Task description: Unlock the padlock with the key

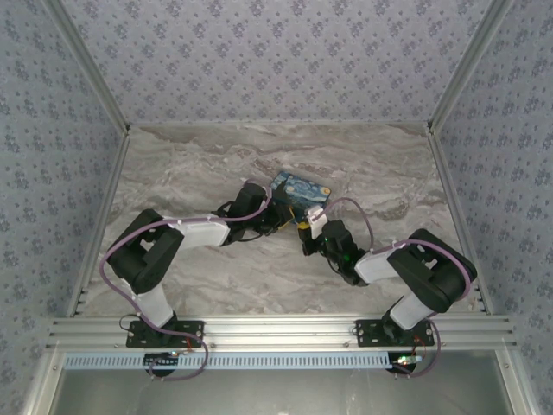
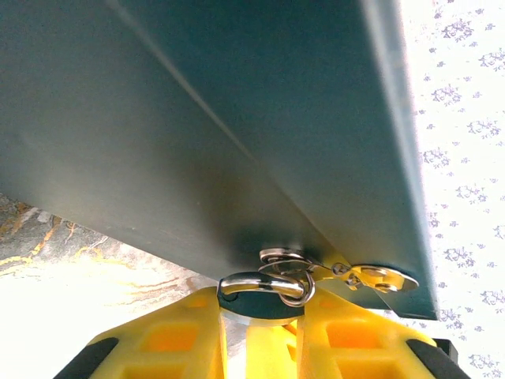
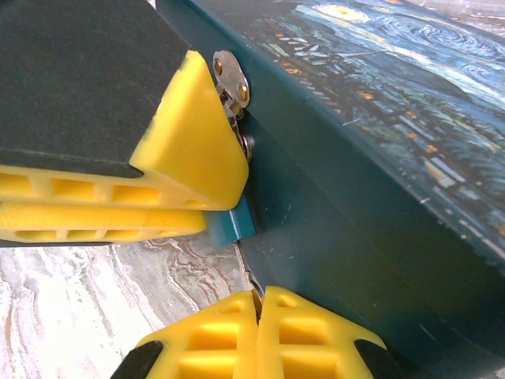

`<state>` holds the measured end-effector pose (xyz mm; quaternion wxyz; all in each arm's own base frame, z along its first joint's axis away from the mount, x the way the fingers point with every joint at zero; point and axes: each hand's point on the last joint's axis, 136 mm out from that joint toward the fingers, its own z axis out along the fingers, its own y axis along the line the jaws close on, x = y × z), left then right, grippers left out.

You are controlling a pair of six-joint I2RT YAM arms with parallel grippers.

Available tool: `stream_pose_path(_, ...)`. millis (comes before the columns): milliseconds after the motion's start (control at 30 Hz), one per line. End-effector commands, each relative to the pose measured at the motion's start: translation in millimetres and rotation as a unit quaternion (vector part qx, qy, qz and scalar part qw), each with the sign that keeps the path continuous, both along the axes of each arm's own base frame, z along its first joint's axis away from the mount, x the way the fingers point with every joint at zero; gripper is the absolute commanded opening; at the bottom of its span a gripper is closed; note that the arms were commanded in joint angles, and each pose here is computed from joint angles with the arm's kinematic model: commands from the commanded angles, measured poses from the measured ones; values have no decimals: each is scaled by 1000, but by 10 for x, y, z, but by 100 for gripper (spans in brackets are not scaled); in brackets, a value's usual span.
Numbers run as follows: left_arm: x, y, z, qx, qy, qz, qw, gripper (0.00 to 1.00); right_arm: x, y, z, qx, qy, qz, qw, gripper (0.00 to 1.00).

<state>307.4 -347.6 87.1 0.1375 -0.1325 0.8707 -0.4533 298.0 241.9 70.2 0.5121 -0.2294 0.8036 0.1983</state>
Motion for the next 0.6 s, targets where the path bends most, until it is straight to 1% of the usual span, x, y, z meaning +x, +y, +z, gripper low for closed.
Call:
stream_pose_path(0, -56, -105, 309, -40, -10, -22, 999, 23, 117, 109, 253, 31, -34, 13, 999, 0)
stream_pose_path(300, -72, -113, 341, -48, -5, -22, 999, 23, 238, 186, 424, 63, -46, 27, 997, 0)
stream_pose_path(567, -64, -132, 357, -61, -3, -19, 998, 23, 347, 314, 582, 76, -57, 37, 995, 0)
